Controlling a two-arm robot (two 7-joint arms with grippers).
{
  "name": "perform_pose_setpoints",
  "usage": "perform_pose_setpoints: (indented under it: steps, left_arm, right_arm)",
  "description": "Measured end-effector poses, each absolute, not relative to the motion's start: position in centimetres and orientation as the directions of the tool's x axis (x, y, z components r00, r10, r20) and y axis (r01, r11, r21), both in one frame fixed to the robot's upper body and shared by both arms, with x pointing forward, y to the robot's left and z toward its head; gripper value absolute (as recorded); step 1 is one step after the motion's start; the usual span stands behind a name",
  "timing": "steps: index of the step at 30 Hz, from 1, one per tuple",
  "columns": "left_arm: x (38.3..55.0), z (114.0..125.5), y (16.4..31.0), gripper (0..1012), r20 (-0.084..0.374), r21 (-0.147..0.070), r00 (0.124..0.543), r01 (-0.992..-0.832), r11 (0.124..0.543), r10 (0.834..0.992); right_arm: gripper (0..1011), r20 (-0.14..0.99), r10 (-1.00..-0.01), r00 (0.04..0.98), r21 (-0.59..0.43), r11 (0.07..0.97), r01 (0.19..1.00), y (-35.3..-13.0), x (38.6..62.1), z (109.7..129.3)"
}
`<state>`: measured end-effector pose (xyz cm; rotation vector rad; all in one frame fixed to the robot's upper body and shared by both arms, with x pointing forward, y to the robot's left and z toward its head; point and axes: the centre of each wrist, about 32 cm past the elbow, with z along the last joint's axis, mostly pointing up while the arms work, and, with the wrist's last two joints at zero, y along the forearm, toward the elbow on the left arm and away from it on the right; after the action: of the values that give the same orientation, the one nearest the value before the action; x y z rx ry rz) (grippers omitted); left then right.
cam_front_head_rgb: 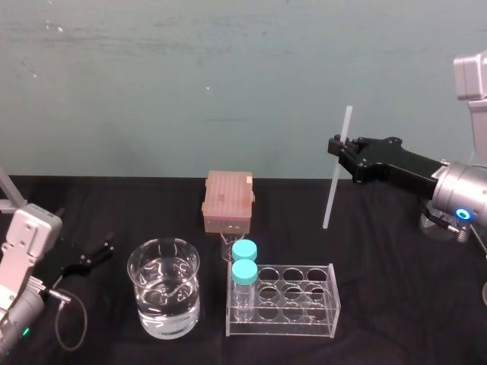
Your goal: Pick up the stirring rod with one hand, then place it down.
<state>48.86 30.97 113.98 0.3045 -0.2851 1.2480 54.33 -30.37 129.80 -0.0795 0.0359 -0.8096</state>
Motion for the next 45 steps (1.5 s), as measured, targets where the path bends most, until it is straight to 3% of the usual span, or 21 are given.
perform_pose_setpoints:
  steps: [45]
  left_arm:
    - [48.86, 113.98, 30.97, 1005, 0.374, 0.07, 0.292, -0.955, 0.287, 0.88]
  right_arm:
    - [72, 0.011, -0.74, 0.672, -0.066, 0.67, 0.739, -29.69, 54.87, 129.99]
